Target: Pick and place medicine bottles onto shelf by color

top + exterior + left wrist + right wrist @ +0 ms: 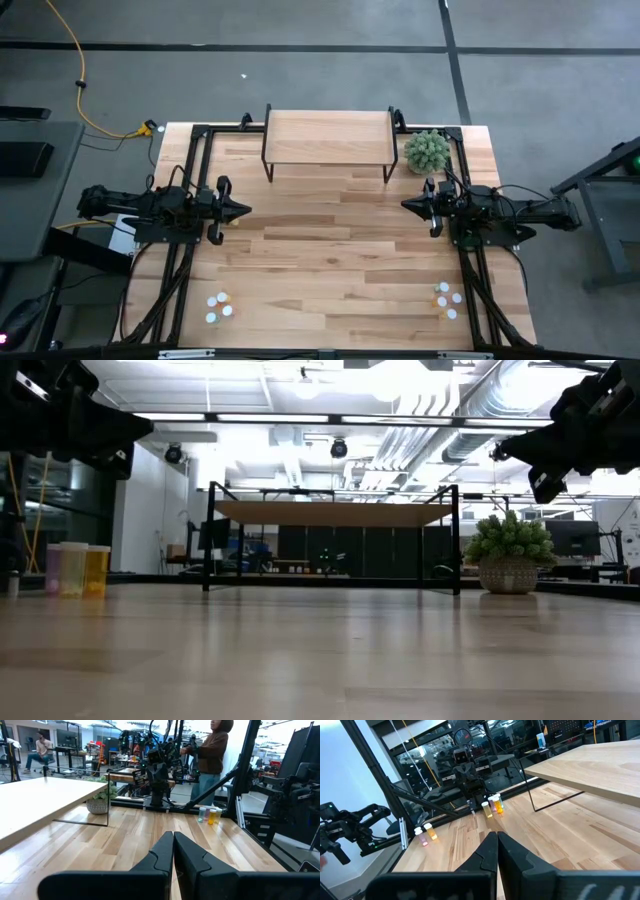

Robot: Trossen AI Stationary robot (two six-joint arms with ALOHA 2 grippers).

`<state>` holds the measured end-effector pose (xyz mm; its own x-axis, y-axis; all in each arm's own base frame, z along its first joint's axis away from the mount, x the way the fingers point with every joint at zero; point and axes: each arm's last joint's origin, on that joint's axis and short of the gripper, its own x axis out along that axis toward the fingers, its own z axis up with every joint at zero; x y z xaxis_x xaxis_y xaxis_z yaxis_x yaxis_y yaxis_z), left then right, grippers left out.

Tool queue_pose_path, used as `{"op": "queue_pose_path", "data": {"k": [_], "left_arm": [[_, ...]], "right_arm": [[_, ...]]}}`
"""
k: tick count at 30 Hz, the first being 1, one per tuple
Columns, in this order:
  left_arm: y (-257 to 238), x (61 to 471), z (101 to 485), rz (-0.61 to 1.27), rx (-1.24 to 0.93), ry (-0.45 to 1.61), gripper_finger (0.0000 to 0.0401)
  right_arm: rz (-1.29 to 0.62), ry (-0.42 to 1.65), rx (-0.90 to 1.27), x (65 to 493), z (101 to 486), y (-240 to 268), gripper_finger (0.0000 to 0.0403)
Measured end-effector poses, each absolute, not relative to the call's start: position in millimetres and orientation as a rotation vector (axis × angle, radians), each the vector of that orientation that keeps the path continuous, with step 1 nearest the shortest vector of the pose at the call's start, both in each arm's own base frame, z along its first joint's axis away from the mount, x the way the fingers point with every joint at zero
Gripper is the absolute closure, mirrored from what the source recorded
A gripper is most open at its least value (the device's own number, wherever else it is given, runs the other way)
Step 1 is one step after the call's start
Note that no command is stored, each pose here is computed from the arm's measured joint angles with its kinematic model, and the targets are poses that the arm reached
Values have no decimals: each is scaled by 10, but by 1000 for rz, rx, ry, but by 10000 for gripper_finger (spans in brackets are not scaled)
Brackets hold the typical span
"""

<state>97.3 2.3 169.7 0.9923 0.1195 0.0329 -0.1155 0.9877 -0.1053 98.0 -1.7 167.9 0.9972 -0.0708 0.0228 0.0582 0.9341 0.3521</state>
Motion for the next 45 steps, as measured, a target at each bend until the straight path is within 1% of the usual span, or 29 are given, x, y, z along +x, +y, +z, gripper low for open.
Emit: {"op": "queue_pose_path", "data": {"k": [31,35,39,42,45], "left_arm": [[26,972,1704,130,-104,-47,398],[24,969,1759,118,-123,-104,398],[23,949,1880,95,-239,-236,398],[49,914,1996,152,-299,-367,398],[74,913,2076,226,-395,-370,390]], "right_arm": [[-66,-35,359,980,1679,-17,402],[-66,-35,359,980,1679,-17,402],[-66,-36,359,979,1680,-17,402],[-66,-35,359,980,1678,-17,402],[-66,-36,359,979,1680,-17,402]]}}
